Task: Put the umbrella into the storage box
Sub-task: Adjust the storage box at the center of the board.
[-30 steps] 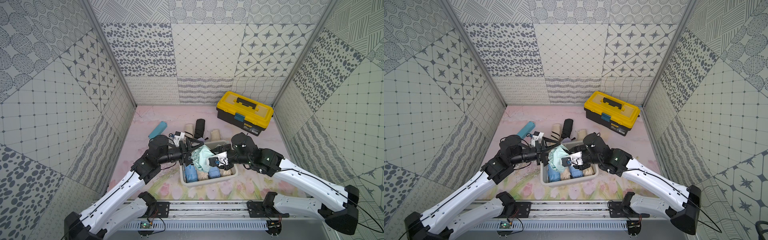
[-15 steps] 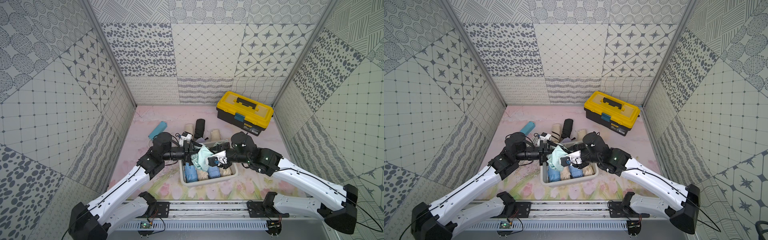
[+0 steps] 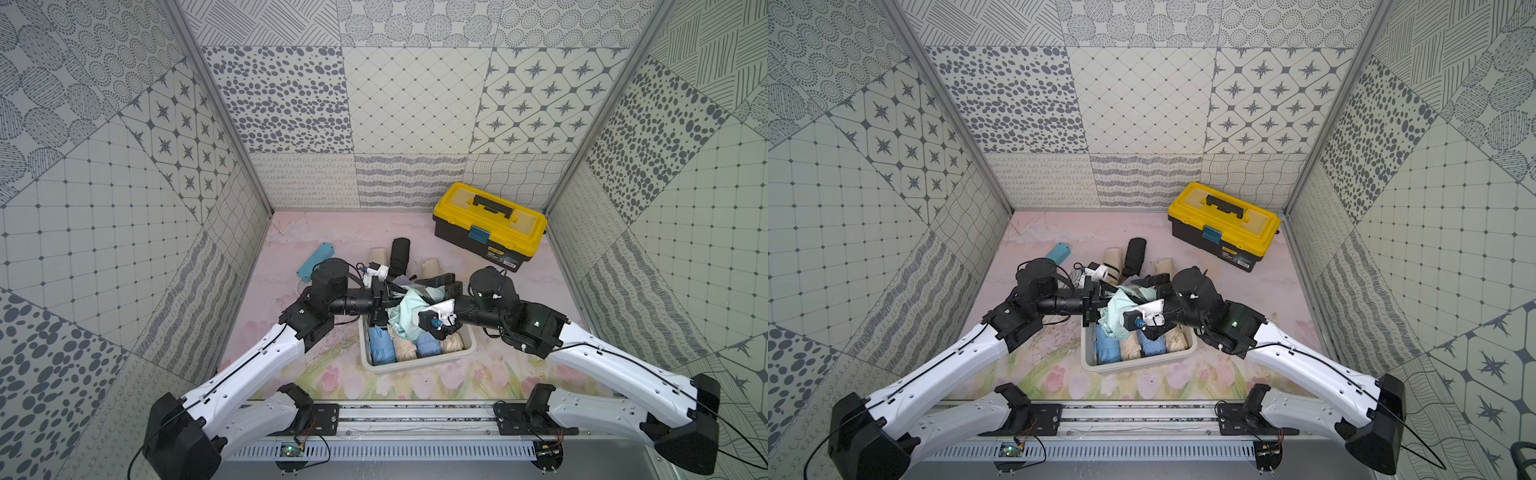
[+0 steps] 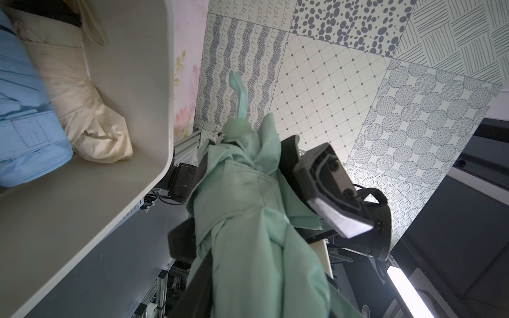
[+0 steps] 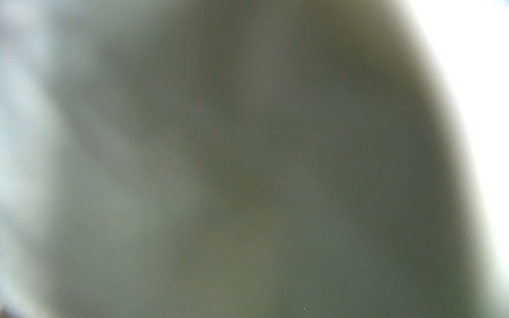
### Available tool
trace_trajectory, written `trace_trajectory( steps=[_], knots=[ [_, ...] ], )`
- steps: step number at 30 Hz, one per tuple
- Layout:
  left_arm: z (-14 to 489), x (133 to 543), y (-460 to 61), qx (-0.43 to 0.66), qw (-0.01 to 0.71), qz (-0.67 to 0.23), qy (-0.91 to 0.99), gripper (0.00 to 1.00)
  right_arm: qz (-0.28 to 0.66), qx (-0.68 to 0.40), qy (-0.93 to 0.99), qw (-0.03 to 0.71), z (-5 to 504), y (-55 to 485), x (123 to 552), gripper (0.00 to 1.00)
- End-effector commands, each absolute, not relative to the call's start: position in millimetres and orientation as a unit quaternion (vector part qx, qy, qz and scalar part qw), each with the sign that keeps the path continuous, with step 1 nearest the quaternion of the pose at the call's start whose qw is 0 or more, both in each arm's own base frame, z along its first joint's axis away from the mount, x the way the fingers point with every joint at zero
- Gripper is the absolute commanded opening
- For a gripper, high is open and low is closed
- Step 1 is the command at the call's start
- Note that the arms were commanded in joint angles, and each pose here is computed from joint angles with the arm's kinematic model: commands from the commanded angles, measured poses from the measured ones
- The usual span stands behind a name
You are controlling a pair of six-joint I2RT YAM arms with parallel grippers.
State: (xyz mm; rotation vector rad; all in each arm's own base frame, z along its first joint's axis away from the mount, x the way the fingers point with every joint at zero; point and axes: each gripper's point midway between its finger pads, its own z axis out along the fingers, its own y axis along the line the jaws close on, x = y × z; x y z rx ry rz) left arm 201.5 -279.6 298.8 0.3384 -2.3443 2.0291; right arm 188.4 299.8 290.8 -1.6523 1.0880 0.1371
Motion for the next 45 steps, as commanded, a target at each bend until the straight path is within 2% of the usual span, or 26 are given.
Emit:
trace_trajectory(
  steps=[1, 6, 9, 12, 14, 18, 23, 31, 38, 45],
  knots=[
    [341, 213, -284, 0.057, -0.053, 0.701, -0.708, 0.3, 0.103, -0.63, 0.516, 0.571, 321, 277, 174, 0.98],
    [342, 249, -282, 0.085, -0.142, 0.715, -0.68, 0.31, 0.212, -0.548, 0.613, 0.528, 314, 251, 139, 0.93],
    [342, 266, -285, 0.092, -0.166, 0.728, -0.659, 0.31, 0.261, -0.476, 0.68, 0.493, 299, 240, 134, 0.9],
    [344, 277, -289, 0.084, -0.18, 0.734, -0.649, 0.31, 0.326, -0.351, 0.728, 0.49, 305, 237, 144, 0.85],
    [345, 283, -289, 0.08, -0.197, 0.736, -0.643, 0.3, 0.374, -0.226, 0.759, 0.483, 310, 235, 160, 0.8],
    [347, 288, -289, 0.068, -0.227, 0.733, -0.638, 0.28, 0.44, -0.016, 0.789, 0.429, 303, 229, 182, 0.85],
    [343, 289, -284, 0.061, -0.258, 0.725, -0.636, 0.27, 0.534, 0.1, 0.729, 0.416, 315, 233, 197, 0.93],
    [349, 281, -285, 0.039, -0.259, 0.733, -0.628, 0.27, 0.633, 0.185, 0.643, 0.389, 329, 248, 231, 0.99],
    [353, 272, -286, 0.022, -0.255, 0.74, -0.622, 0.27, 0.648, 0.242, 0.615, 0.378, 321, 258, 260, 0.99],
    [352, 268, -284, 0.021, -0.261, 0.741, -0.618, 0.27, 0.662, 0.269, 0.583, 0.387, 329, 261, 276, 0.91]
  ],
)
